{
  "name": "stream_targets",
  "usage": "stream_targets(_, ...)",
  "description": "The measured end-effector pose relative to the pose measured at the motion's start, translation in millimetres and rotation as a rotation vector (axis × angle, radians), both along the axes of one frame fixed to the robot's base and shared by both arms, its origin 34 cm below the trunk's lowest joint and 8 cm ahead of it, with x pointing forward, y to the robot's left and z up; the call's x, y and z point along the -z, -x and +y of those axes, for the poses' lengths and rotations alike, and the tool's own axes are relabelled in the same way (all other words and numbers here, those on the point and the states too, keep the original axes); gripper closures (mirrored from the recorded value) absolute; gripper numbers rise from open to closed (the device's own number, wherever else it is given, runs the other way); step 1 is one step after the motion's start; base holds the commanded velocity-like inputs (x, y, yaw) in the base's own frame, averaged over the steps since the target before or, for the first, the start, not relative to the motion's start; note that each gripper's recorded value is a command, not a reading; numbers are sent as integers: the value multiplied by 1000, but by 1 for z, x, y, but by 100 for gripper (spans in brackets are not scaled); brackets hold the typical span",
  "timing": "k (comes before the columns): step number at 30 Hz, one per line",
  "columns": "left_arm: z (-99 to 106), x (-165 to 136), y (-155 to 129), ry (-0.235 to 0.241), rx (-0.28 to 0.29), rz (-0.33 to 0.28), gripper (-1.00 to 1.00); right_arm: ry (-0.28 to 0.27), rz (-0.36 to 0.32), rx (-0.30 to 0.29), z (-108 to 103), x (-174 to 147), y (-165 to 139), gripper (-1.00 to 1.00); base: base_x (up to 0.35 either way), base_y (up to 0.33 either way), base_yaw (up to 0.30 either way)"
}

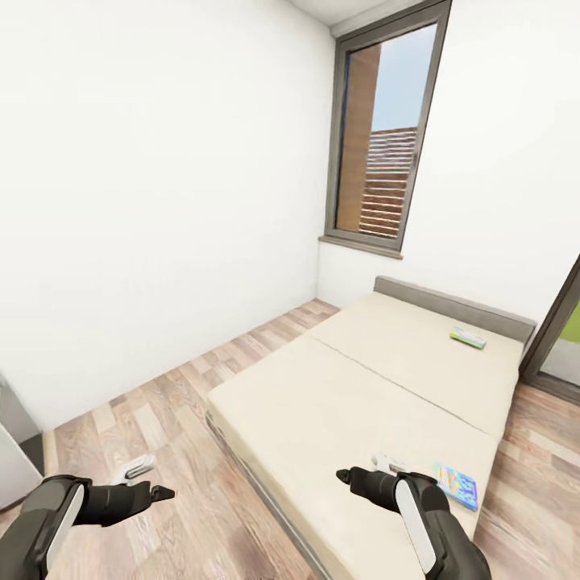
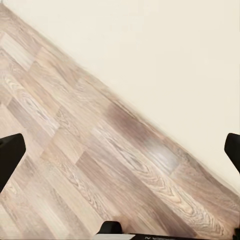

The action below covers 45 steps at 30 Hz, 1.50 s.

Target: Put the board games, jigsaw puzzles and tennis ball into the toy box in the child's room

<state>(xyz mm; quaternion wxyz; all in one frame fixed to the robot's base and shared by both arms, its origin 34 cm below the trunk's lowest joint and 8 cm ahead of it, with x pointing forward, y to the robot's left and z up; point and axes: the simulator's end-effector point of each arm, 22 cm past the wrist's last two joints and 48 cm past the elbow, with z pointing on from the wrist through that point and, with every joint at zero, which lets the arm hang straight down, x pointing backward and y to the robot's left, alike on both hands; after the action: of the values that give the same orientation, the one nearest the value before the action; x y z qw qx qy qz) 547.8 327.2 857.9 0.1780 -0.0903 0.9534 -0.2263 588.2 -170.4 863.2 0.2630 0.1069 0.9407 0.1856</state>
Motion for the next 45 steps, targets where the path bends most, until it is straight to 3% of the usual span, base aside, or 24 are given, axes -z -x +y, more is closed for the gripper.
stream_targets(45,0,0,0,0,0,0,-100,1,1,0,0,0,0,-100,-101,0,290)
